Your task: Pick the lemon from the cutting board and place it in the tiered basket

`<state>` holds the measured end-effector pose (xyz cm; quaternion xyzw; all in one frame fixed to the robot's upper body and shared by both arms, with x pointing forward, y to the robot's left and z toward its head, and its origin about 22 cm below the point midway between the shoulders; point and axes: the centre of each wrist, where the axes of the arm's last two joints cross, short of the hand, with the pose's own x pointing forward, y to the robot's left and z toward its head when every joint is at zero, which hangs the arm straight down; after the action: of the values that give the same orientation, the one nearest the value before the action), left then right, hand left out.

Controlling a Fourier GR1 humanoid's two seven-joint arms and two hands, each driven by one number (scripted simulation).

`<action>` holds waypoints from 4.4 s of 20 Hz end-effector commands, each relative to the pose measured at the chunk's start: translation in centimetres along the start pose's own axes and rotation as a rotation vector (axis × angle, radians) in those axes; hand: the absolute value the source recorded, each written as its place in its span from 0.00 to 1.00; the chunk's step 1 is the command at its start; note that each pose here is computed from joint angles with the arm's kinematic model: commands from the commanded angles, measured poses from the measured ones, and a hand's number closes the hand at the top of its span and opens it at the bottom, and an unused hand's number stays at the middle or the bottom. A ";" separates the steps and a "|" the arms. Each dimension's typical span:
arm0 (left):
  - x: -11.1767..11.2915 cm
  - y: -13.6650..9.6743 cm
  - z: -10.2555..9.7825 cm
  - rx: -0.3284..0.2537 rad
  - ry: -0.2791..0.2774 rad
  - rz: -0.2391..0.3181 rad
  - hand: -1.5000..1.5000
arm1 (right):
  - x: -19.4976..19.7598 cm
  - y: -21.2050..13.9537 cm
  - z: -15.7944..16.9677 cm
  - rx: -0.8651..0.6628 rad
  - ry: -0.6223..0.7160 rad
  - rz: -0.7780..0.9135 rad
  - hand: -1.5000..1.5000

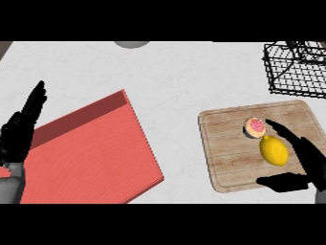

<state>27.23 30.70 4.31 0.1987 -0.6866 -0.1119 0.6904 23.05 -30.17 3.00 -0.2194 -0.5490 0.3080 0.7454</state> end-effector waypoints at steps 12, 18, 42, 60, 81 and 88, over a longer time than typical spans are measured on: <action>-0.7 -1.0 0.4 -0.002 0.006 0.016 0.50 | -0.4 1.4 -0.3 0.048 -0.133 0.027 1.00; -0.5 -0.7 0.4 -0.010 0.008 0.022 0.50 | 2.6 -1.3 1.0 -0.045 -0.124 -0.016 1.00; -0.8 -1.6 0.2 -0.005 -0.003 0.020 0.50 | 28.7 -8.1 -3.1 -0.721 -0.119 0.280 1.00; 0.2 -1.6 0.1 -0.023 -0.008 0.023 0.50 | 24.2 -18.7 -9.2 -0.775 -0.005 0.535 1.00; 0.5 -3.1 -0.8 -0.013 -0.005 0.013 0.50 | 10.6 -23.6 -13.2 -0.583 0.033 0.525 1.00; 1.7 -1.4 -1.4 -0.006 -0.021 0.023 0.50 | 8.1 -24.5 -13.1 -0.475 0.165 0.307 0.00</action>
<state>28.21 29.28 4.26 0.1934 -0.6935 -0.1183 0.6839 43.17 -40.03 21.76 -0.5131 -0.5152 0.2719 0.6303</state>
